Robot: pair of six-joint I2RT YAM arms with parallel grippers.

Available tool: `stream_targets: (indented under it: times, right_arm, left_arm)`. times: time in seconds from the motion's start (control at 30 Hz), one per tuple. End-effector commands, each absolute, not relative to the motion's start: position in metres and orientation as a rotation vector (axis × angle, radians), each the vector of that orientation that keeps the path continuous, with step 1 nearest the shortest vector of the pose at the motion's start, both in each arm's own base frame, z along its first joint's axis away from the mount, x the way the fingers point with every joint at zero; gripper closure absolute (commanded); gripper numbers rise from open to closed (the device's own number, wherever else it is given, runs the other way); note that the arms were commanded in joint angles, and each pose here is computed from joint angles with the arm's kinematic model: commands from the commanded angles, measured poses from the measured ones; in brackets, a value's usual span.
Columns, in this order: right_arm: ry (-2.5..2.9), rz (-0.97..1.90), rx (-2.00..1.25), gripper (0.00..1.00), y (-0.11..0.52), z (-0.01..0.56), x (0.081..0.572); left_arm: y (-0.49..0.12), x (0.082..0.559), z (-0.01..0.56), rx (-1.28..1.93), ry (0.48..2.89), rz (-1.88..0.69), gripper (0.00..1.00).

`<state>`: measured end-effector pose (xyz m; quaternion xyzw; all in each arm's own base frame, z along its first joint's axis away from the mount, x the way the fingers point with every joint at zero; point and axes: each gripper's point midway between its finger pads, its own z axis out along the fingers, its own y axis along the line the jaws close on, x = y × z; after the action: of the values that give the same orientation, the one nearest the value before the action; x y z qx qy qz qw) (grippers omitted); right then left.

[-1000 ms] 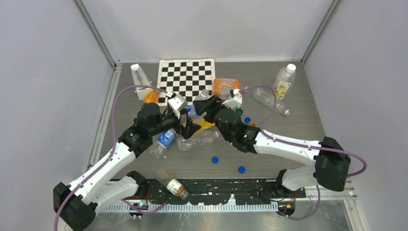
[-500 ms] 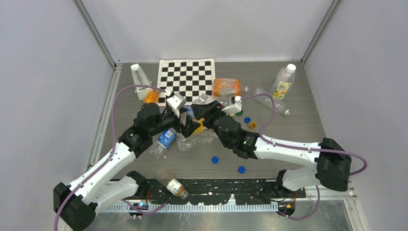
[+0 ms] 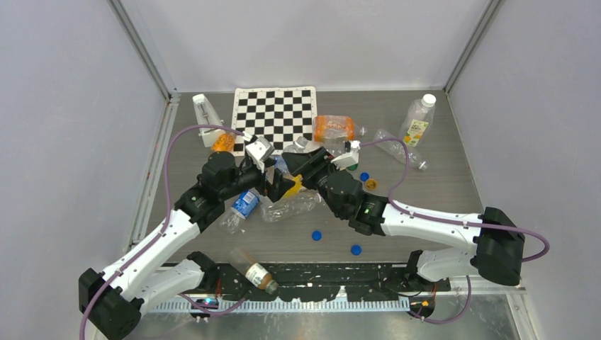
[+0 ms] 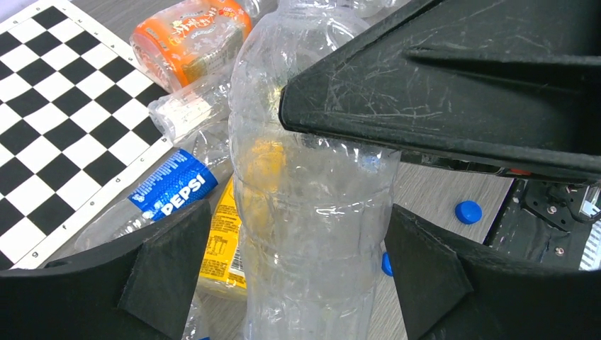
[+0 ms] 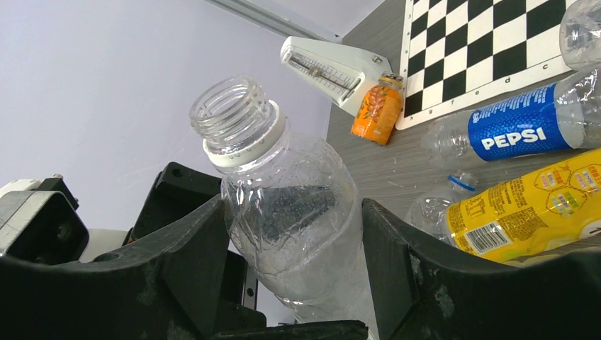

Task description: Screw on the bottle caps

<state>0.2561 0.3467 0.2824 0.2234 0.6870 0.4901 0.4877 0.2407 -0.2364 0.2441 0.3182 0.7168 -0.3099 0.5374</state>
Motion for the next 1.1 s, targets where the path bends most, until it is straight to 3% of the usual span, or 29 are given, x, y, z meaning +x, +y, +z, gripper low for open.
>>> stream_targets:
  times: [0.0,0.27,0.33,0.67,0.8,0.97,1.07]
  right_arm:
    - [1.604,1.283,0.562,0.73,0.35,0.31,0.253]
    - [1.611,1.294,0.549,0.74,0.355,0.31,0.252]
    - [1.612,1.297,0.548,0.74,0.356,0.31,0.251]
    - [1.628,1.315,0.533,0.73,0.364,0.308,0.249]
    - [1.627,1.3,0.527,0.65,0.361,0.307,0.248]
    - [1.626,1.265,0.488,0.35,0.354,0.309,0.246]
    - [1.635,1.219,0.458,0.17,0.345,0.309,0.244]
  left_arm:
    - [-0.239,0.242,0.253,0.76,1.662,-0.751,0.09]
    - [-0.241,0.241,0.253,0.758,1.662,-0.763,0.27]
    - [-0.241,0.241,0.253,0.761,1.663,-0.764,0.39]
    - [-0.24,0.239,0.254,0.768,1.659,-0.761,0.69]
    - [-0.239,0.239,0.254,0.771,1.653,-0.756,0.85]
    - [-0.239,0.238,0.255,0.784,1.638,-0.753,0.98]
    - [-0.239,0.237,0.255,0.802,1.63,-0.749,1.0]
